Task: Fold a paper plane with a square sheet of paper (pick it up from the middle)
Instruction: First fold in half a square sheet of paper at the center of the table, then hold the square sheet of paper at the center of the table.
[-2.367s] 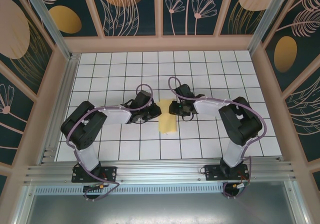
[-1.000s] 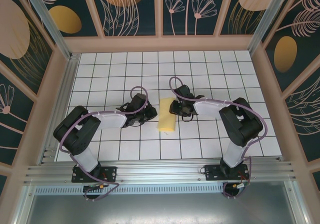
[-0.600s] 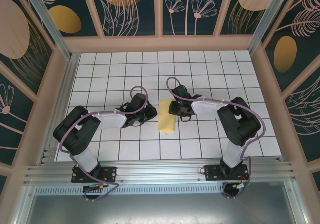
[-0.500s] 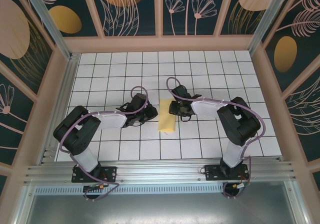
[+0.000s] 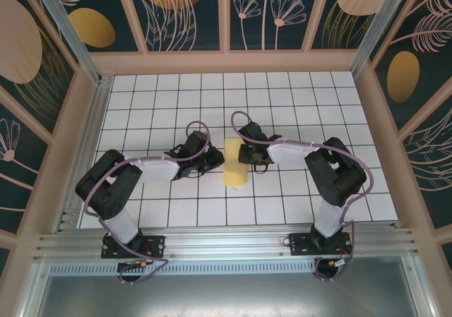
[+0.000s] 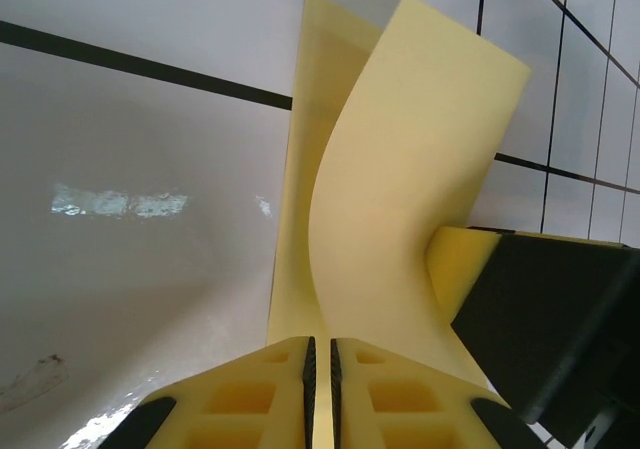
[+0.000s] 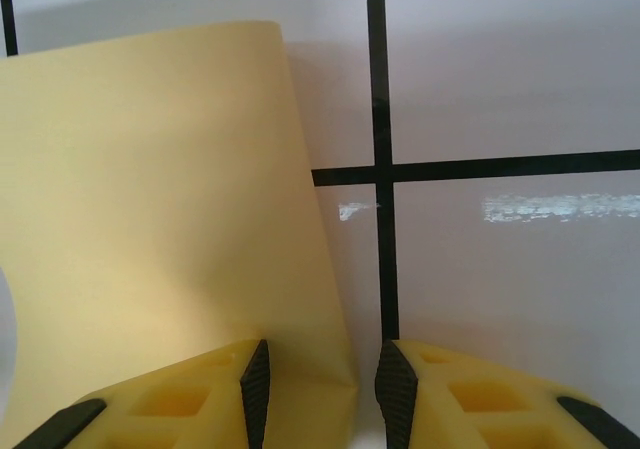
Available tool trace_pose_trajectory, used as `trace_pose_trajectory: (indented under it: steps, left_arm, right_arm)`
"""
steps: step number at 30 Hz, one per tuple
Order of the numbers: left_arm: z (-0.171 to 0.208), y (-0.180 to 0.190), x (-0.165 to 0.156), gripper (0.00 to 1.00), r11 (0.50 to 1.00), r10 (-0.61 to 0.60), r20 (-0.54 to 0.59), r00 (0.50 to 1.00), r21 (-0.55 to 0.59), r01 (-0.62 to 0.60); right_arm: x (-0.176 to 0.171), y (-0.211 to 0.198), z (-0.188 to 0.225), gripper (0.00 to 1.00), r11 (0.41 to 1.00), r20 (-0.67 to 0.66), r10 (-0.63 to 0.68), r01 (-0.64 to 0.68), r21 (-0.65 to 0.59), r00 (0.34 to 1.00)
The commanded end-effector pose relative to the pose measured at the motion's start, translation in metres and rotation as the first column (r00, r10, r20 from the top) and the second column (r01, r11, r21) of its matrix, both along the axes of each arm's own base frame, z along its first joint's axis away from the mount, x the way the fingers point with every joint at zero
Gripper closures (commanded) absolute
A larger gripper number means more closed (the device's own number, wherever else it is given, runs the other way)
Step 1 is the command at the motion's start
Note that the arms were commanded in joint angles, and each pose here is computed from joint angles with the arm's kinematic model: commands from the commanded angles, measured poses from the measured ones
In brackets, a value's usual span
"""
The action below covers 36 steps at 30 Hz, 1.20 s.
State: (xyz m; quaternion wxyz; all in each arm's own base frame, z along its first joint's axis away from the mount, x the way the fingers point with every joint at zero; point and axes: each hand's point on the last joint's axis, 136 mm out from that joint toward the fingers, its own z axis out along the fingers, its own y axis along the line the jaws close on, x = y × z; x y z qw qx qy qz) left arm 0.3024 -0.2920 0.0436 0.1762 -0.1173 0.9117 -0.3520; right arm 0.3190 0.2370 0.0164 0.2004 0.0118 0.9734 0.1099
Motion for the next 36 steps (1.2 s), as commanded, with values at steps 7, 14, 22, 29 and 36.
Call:
trace_pose_trajectory:
  steps: [7, 14, 22, 29, 36]
  left_arm:
    - [0.029, -0.019, 0.02, 0.85, 0.999, -0.016, 0.082, 0.996, -0.036, 0.019]
    - [0.011, -0.018, 0.028, 0.84, 1.0, 0.005, 0.064, 0.998, 0.004, -0.005]
    - [0.007, -0.026, 0.03, 0.84, 1.0, -0.01, 0.057, 0.998, -0.015, 0.011]
    - [-0.016, -0.02, 0.029, 0.87, 0.998, -0.013, 0.013, 1.0, 0.067, 0.012]
    - [-0.036, -0.007, 0.023, 0.9, 0.989, -0.013, -0.019, 1.0, 0.149, 0.016]
  right_arm:
    - [-0.006, -0.016, -0.023, 0.59, 0.997, -0.034, -0.003, 0.0, -0.081, 0.999]
    - [-0.006, -0.013, -0.026, 0.57, 0.999, -0.066, -0.043, 0.041, -0.032, 0.997]
    - [-0.009, -0.017, -0.032, 0.51, 0.997, -0.091, -0.067, 0.063, -0.051, 0.994]
    - [-0.009, -0.013, -0.031, 0.5, 0.997, -0.095, -0.065, 0.061, -0.037, 0.993]
    - [-0.001, 0.006, 0.002, 0.5, 0.994, -0.055, -0.023, 0.029, 0.103, 0.998]
